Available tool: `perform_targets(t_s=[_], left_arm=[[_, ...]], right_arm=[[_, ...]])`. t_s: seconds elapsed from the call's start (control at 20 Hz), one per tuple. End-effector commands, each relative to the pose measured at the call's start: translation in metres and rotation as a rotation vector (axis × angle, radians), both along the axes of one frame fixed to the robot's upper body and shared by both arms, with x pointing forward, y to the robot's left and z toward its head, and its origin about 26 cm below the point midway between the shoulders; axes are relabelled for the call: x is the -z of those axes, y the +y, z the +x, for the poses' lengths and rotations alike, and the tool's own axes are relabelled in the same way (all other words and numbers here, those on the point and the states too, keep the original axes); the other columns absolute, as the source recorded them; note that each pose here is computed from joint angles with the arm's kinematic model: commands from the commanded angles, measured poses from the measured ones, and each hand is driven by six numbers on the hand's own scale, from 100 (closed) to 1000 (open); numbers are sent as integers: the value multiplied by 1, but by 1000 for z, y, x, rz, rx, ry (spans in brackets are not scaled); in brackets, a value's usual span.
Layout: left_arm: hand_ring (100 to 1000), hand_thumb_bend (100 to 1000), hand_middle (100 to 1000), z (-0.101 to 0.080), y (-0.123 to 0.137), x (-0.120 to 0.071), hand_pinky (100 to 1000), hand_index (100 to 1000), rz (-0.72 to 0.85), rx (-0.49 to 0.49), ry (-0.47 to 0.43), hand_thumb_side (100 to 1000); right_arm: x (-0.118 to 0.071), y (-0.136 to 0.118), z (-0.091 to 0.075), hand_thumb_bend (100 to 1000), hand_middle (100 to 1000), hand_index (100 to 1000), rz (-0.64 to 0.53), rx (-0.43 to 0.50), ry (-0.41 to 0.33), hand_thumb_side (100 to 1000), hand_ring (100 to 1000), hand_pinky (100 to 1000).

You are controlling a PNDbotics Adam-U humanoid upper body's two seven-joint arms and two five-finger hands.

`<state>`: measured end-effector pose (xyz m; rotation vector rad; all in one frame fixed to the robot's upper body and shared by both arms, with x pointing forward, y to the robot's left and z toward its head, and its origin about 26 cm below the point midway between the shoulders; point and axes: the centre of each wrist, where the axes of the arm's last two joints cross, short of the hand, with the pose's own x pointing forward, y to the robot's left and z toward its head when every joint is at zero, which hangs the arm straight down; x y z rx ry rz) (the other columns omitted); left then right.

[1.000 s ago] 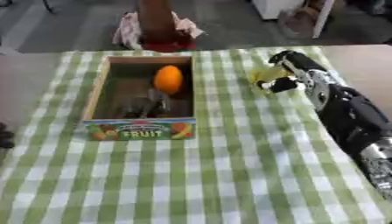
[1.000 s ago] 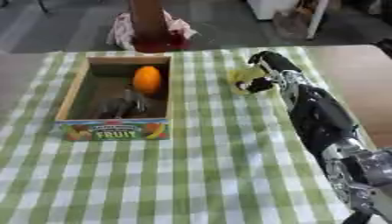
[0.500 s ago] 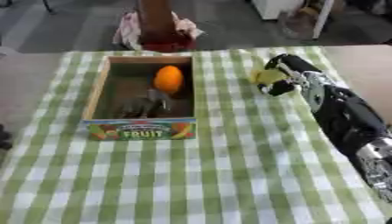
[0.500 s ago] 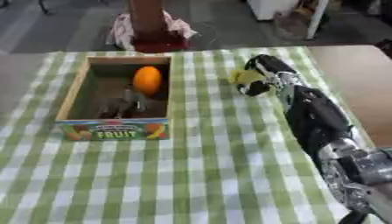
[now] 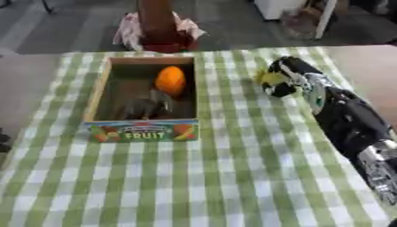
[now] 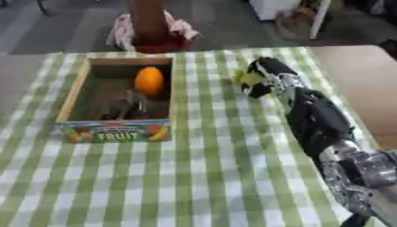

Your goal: Pick up objects on the table and place them in the box.

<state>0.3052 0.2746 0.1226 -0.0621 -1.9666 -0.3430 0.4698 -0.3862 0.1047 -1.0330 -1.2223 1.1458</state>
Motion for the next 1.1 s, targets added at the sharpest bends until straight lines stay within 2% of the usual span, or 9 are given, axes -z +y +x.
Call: perform_targets(t_s=[0.05,0.3,0.35,0.4,0.5,0.8,0.95,1.1], left_arm=[[594,100,556,0,5,-8,568,735,17,-9,-25,846],[594,100,556,0,5,-8,568,735,17,-10,-23,845],[594,100,556,0,5,-8,568,735,17,-10,-23,845],[594,100,556,-1,6,-8,568,735,18,-10,-22,845],[594,100,556,-1,5,-7,568,735,18,-9,-21,845],[594,100,556,-1,5,-7,568,735,19,-5,-18,844],[594,100,556,-1,5,-6,568,735,19,-1,-17,844],[595,100,556,-1,4,-6,568,735,17,5,-17,843]], right_arm=[[-15,-2,3,100,443,546,8,-15,-43,168,266,119],[-41,9,9,100,433,540,46,-104,-115,163,256,105],[-48,13,11,100,432,539,56,-126,-133,237,254,105],[-56,17,12,100,430,538,67,-153,-154,160,253,105],[-72,29,16,100,429,538,85,-213,-193,155,251,105],[-111,83,24,100,430,540,118,-418,-278,147,251,109],[-119,113,28,100,433,543,120,-516,-287,147,253,111],[-118,148,31,100,439,552,120,-617,-272,149,259,118]])
